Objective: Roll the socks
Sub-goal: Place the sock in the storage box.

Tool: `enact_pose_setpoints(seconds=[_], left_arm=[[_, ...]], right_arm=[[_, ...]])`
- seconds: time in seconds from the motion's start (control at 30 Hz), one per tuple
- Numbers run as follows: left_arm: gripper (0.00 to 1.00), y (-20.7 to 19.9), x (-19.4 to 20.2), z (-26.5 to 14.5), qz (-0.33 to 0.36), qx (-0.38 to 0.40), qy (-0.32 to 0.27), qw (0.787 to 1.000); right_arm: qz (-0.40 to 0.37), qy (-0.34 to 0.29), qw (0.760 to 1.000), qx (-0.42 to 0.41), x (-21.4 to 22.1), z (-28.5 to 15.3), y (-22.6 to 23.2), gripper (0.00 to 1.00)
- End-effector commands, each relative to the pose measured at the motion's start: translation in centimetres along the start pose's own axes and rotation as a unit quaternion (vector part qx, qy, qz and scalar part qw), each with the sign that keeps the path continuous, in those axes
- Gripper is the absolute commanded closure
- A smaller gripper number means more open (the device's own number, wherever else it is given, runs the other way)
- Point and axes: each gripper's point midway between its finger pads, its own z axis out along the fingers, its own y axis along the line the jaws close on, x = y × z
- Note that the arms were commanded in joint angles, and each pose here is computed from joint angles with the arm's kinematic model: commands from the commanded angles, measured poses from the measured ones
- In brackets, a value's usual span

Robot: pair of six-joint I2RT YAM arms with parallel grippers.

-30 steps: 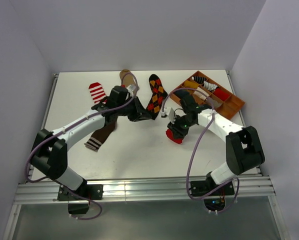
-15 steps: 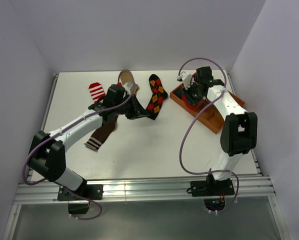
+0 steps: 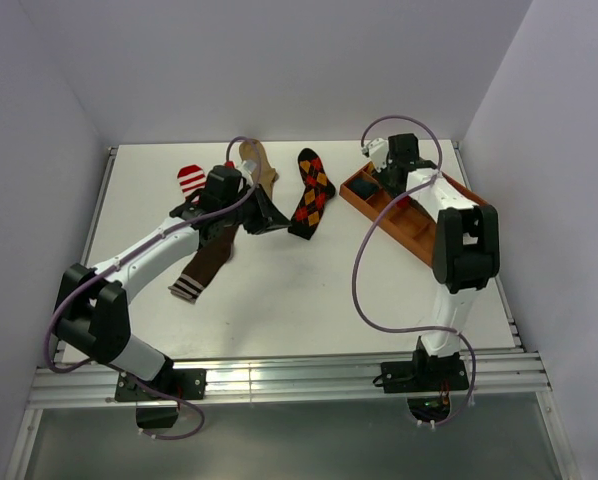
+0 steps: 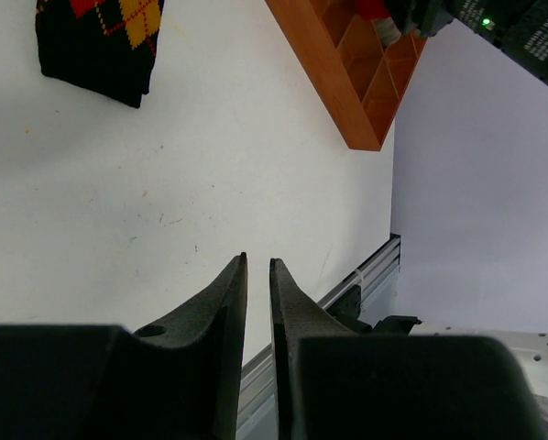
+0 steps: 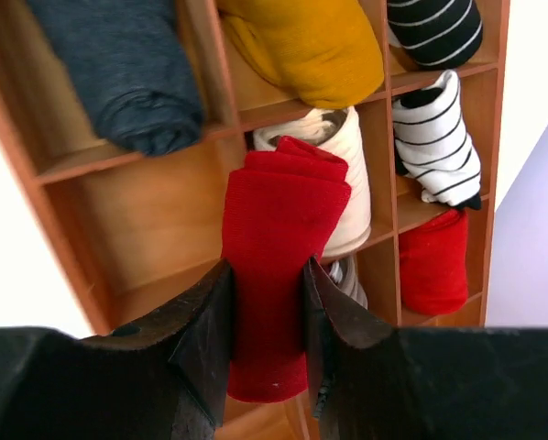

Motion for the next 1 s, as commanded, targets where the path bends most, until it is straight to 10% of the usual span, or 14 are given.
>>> enact_pose_setpoints(seconds=[0.0, 0.97], left_arm=[[0.79, -1.8, -1.2, -1.4, 0.021, 0.024, -0.026, 0.999], [0.79, -0.2, -0.4, -0.5, 0.011, 0.012, 0.003, 1.0]], right_arm=[[-0.007, -0.016, 0.999, 0.041, -1.8, 0.6, -1.5, 1.0], [0.039, 0.104, 0.979, -0.171, 2.9, 3.5, 9.0, 1.0]])
